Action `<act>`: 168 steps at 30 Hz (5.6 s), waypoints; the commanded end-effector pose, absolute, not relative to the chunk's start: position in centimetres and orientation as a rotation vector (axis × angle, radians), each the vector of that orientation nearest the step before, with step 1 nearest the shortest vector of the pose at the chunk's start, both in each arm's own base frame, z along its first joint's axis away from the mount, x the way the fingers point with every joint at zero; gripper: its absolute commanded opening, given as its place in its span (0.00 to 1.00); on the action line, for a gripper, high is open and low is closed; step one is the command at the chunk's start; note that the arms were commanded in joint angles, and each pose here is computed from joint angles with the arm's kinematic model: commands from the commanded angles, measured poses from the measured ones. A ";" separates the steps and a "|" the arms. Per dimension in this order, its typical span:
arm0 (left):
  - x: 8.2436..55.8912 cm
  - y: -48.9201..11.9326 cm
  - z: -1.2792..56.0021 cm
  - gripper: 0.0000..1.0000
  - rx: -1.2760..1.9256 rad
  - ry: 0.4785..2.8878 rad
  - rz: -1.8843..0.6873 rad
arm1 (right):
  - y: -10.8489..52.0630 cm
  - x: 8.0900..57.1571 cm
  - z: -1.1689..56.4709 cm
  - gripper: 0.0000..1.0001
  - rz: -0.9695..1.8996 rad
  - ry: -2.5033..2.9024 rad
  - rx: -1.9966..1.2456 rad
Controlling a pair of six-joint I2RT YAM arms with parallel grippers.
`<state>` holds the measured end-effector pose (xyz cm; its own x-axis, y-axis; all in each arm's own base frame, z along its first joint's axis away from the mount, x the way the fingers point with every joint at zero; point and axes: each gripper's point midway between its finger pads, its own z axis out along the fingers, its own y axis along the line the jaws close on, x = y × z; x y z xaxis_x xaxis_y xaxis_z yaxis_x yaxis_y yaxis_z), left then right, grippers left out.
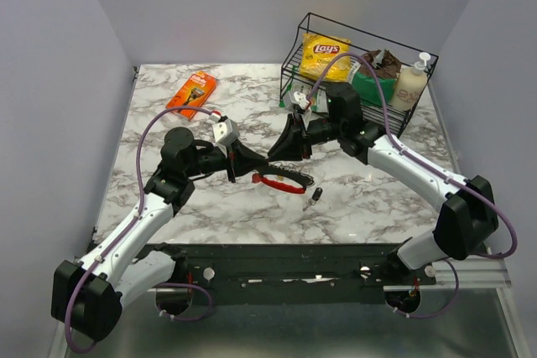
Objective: Put the keys on the keyring
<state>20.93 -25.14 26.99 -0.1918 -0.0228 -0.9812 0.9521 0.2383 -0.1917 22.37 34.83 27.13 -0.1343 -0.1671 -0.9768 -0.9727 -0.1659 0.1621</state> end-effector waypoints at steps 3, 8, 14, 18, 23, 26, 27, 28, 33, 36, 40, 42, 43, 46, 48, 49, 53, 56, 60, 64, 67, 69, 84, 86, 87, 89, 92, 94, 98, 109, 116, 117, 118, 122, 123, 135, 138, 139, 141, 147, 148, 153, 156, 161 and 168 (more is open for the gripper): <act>20.2 -25.3 29.4 0.00 0.961 1.352 -1.163 | 35.0 22.1 27.3 0.13 1.439 1.331 -1.414; 20.3 -25.2 29.6 0.00 0.942 1.354 -1.159 | 35.1 22.0 27.6 0.01 1.447 1.327 -1.413; 21.1 -24.7 29.7 0.13 0.883 1.368 -1.101 | 34.8 21.8 28.1 0.01 1.430 1.312 -1.413; 22.0 -23.9 30.1 0.40 0.808 1.388 -1.035 | 34.7 21.8 28.6 0.01 1.406 1.303 -1.405; 22.5 -22.9 30.7 0.54 0.746 1.377 -0.966 | 34.5 21.7 28.7 0.01 1.382 1.295 -1.402; 22.4 -22.7 30.7 0.56 0.732 1.376 -0.955 | 34.5 21.7 28.9 0.01 1.382 1.288 -1.404; 22.4 -22.7 30.8 0.56 0.735 1.375 -0.956 | 34.4 21.6 29.0 0.01 1.384 1.283 -1.406; 22.3 -22.8 30.8 0.56 0.743 1.376 -0.961 | 34.4 21.6 29.0 0.01 1.385 1.280 -1.408; 21.7 -23.4 30.4 0.49 0.800 1.392 -1.004 | 34.4 21.4 29.1 0.01 1.386 1.271 -1.412; 21.7 -23.6 30.1 0.48 0.817 1.409 -1.018 | 34.4 21.1 29.1 0.01 1.402 1.262 -1.423; 21.3 -24.1 29.7 0.48 0.859 1.416 -1.054 | 34.3 21.0 29.1 0.01 1.412 1.255 -1.429; 21.2 -24.2 29.5 0.48 0.874 1.413 -1.067 | 34.3 20.9 29.2 0.01 1.415 1.251 -1.432; 21.2 -24.2 29.4 0.48 0.874 1.415 -1.069 | 34.3 20.9 29.1 0.01 1.419 1.252 -1.434; 20.9 -24.4 29.3 0.48 0.894 1.409 -1.088 | 34.3 20.8 29.1 0.01 1.425 1.250 -1.441; 20.6 -24.5 29.4 0.48 0.907 1.404 -1.100 | 34.3 20.8 29.1 0.01 1.423 1.243 -1.447; 20.6 -24.5 29.3 0.48 0.907 1.404 -1.100 | 34.3 20.7 29.0 0.01 1.427 1.248 -1.447; 20.3 -24.3 29.7 0.48 0.905 1.384 -1.087 | 34.1 20.4 29.0 0.01 1.430 1.233 -1.468; 19.9 -24.1 30.3 0.48 0.910 1.359 -1.081 | 34.0 20.0 29.0 0.01 1.438 1.217 -1.489; 19.6 -23.9 30.9 0.49 0.913 1.346 -1.073 | 33.7 19.9 29.0 0.01 1.416 1.220 -1.499; 19.0 -23.9 31.3 0.47 0.938 1.343 -1.091 | 33.7 20.7 28.4 0.01 1.365 1.262 -1.483; 18.4 -24.1 31.1 0.45 0.970 1.356 -1.118 | 33.5 20.7 27.8 0.01 1.319 1.228 -1.506; 17.9 -24.3 30.9 0.45 0.998 1.362 -1.153 | 33.5 20.9 27.4 0.01 1.297 1.218 -1.514; 16.5 -24.8 30.0 0.33 1.131 1.430 -1.273 | 33.1 20.0 27.8 0.01 1.257 1.077 -1.570; 16.4 -24.9 29.9 0.30 1.137 1.431 -1.285 | 33.1 20.0 27.8 0.01 1.257 1.077 -1.570; 16.3 -24.9 29.9 0.29 1.141 1.429 -1.291 | 33.1 20.0 27.8 0.01 1.257 1.077 -1.570; 16.2 -25.0 29.7 0.29 1.147 1.436 -1.308 | 33.1 20.0 27.8 0.01 1.257 1.077 -1.570; 16.0 -24.9 29.6 0.29 1.145 1.434 -1.317 | 33.0 19.6 28.5 0.01 1.281 1.077 -1.557; 16.0 -25.0 29.7 0.30 1.132 1.421 -1.320 | 33.2 19.6 29.2 0.01 1.299 1.064 -1.542; 16.1 -24.9 30.2 0.30 1.105 1.388 -1.303 | 33.3 19.2 30.3 0.01 1.352 1.065 -1.493; 16.6 -24.5 30.6 0.29 1.032 1.341 -1.232 | 32.7 17.1 31.6 0.01 1.429 0.925 -1.550; 16.8 -24.8 30.6 0.30 1.039 1.338 -1.255 | 32.7 17.2 31.4 0.01 1.431 0.942 -1.545; 17.0 -24.9 30.6 0.30 1.039 1.338 -1.257 | 32.8 17.3 31.5 0.01 1.426 0.946 -1.541; 16.9 -24.9 30.5 0.30 1.041 1.341 -1.268 | 32.8 17.3 31.3 0.01 1.427 0.958 -1.538; 16.9 -25.1 30.6 0.31 1.050 1.336 -1.291 | 33.0 17.9 30.9 0.01 1.412 1.000 -1.521; 17.0 -25.1 30.6 0.31 1.049 1.335 -1.289 | 33.0 18.0 30.8 0.01 1.410 1.004 -1.520; 17.2 -25.3 30.4 0.33 1.051 1.362 -1.308 | 33.5 19.1 29.6 0.01 1.412 1.119 -1.500; 17.3 -25.1 30.6 0.33 1.047 1.370 -1.270 | 33.7 19.7 29.3 0.01 1.401 1.151 -1.487; 17.6 -25.0 30.7 0.33 1.044 1.366 -1.239 | 33.8 19.8 29.1 0.01 1.404 1.168 -1.484; 17.6 -24.7 30.8 0.34 1.041 1.383 -1.214 | 33.9 20.0 29.0 0.01 1.406 1.175 -1.483; 17.7 -24.7 30.6 0.34 1.048 1.397 -1.215 | 34.0 20.1 28.8 0.01 1.409 1.189 -1.484; 17.7 -24.7 30.7 0.33 1.045 1.399 -1.216 | 34.0 20.1 28.7 0.01 1.409 1.189 -1.485; 17.9 -24.6 30.9 0.31 1.024 1.387 -1.190 | 33.9 20.0 28.9 0.01 1.408 1.175 -1.486; 18.2 -24.3 31.1 0.30 0.997 1.382 -1.161 | 33.8 19.9 29.6 0.01 1.415 1.173 -1.464; 19.2 -23.5 31.5 0.31 0.909 1.375 -1.071 | 33.5 18.2 31.2 0.01 1.470 1.009 -1.481; 20.6 -20.3 33.3 0.33 0.681 1.321 -0.875 | 32.4 15.8 31.8 0.01 1.592 0.878 -1.598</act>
